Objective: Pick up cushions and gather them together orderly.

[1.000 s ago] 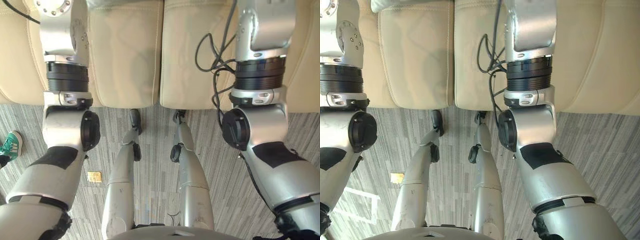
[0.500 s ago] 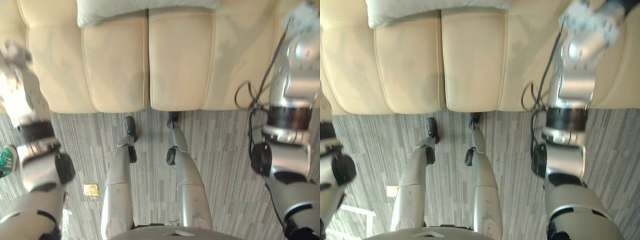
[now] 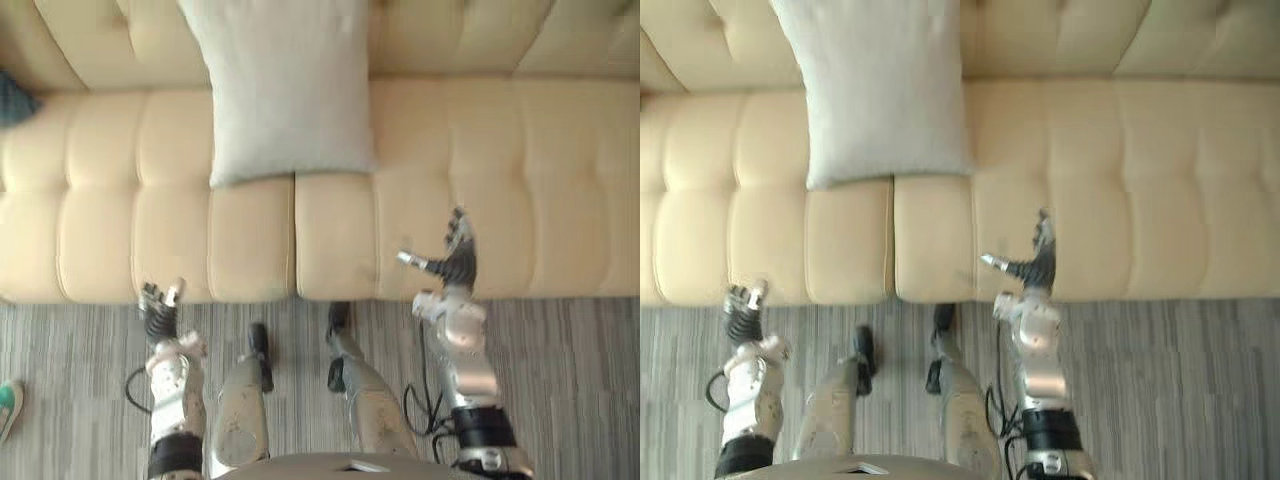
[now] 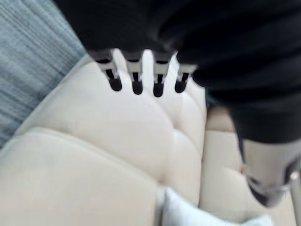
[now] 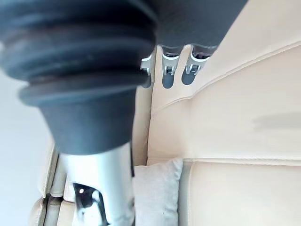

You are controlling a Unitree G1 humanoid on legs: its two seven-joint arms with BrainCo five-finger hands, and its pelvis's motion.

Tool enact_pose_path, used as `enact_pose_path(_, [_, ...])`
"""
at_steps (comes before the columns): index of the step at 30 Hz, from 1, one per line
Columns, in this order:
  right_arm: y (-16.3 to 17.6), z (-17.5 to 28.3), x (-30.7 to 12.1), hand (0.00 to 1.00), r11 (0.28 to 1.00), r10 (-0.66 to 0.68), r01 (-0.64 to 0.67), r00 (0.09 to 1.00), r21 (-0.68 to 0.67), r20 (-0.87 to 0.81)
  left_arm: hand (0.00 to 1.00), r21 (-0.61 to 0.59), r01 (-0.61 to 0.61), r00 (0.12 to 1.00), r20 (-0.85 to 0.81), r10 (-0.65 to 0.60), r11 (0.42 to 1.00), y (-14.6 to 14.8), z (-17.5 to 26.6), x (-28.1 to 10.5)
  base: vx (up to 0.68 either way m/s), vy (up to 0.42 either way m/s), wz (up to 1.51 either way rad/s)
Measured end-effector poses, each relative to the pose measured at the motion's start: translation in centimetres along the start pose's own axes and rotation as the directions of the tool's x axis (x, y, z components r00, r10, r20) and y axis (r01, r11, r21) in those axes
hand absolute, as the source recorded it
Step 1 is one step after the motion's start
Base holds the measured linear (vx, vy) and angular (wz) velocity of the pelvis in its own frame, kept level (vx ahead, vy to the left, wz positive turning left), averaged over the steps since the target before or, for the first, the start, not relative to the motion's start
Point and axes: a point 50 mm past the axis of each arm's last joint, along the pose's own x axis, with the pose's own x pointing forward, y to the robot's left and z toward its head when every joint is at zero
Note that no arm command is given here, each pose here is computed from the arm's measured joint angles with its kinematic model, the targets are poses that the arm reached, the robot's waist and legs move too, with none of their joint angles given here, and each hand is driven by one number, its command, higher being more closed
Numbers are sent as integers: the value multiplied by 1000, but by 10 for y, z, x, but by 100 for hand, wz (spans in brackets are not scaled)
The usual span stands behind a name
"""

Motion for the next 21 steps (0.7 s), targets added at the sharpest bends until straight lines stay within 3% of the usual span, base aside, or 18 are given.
enact_pose_path(4, [-1,-53,-28,0,998,10,-23,972,-53,-233,0,152,26,974,-224,9,988,16,-53,-15,46,67,-29])
enact_pose_path(8, [-14,-110,-63,0,990,-26,-45,865,-130,-500,0,237,83,905,-425,27,968,31,-96,-37,70,70,-23])
enact_pose_path(15, [-28,-147,-92,0,979,-84,-67,727,-192,-682,0,313,117,857,-512,63,942,50,-112,-46,23,93,-39])
enact_pose_path(21, [-19,-151,-89,0,977,-52,-108,709,-182,-703,0,376,179,884,-467,19,909,43,-100,-32,-73,61,-24])
